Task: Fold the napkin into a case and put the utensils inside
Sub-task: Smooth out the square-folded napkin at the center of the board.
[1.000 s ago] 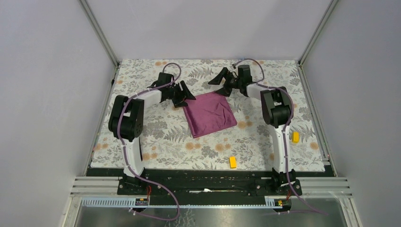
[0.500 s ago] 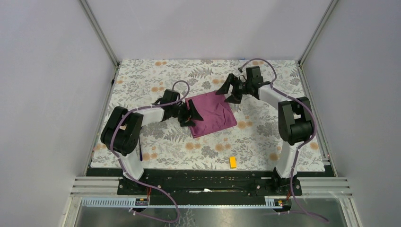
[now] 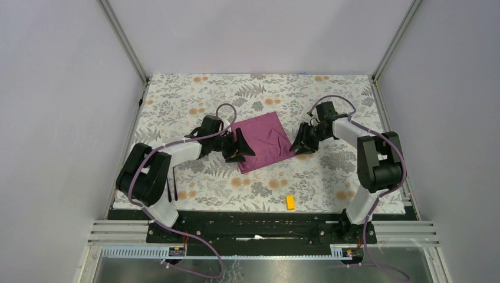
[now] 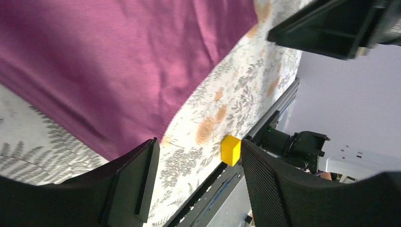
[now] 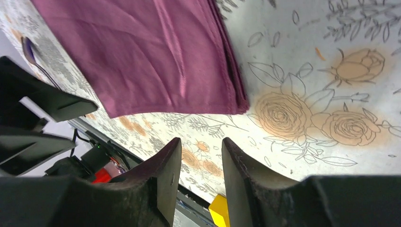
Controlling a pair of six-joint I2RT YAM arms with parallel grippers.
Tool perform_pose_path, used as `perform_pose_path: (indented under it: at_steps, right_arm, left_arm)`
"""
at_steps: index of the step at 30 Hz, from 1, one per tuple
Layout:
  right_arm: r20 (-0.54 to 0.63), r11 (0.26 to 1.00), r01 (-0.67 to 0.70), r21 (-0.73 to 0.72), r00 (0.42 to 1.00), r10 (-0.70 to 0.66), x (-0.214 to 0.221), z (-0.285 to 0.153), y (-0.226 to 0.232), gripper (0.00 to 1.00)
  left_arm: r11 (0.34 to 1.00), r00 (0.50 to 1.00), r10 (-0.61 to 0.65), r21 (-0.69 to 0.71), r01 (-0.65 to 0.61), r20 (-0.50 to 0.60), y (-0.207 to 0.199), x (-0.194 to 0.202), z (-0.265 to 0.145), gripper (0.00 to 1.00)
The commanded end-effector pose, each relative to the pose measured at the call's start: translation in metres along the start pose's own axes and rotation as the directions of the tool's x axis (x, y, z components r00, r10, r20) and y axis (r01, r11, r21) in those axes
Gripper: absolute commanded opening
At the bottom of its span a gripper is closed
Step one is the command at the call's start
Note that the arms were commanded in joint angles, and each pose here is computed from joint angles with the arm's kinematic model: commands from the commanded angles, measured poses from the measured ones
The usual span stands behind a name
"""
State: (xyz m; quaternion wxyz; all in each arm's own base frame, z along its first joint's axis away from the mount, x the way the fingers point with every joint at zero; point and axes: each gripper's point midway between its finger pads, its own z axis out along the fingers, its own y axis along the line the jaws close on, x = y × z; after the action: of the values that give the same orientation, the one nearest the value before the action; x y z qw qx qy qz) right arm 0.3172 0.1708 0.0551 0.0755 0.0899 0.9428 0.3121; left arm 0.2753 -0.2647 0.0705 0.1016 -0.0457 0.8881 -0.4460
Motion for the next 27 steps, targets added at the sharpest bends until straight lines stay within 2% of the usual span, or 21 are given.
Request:
perform_pose_path:
  at_steps: [1,13,21,27]
  right_arm:
    - [-0.005,1.000,0.022,0.011,1.000,-0.022,0.008,-0.006,-0.008,0.44]
    - [0.014,1.000,-0.007,0.014,1.000,0.007,-0.006,0.004,-0.018,0.39]
    - [0.017,1.000,-0.023,-0.002,1.000,0.023,-0.014,0.013,-0.019,0.38]
    - [0.024,1.000,-0.025,0.003,0.999,0.025,-0.016,0.015,-0.021,0.33]
  left_arm:
    - [0.993,0.996,0.082,0.082,-0.085,0.040,-0.039,-0.007,-0.013,0.69]
    - [1.000,1.000,0.013,0.010,-0.013,-0.002,0.008,0.020,0.005,0.67]
    - [1.000,1.000,-0.005,-0.005,0.005,-0.011,0.019,0.029,0.006,0.67]
    - [1.000,1.000,-0.013,-0.003,0.013,-0.014,0.021,0.031,0.007,0.66]
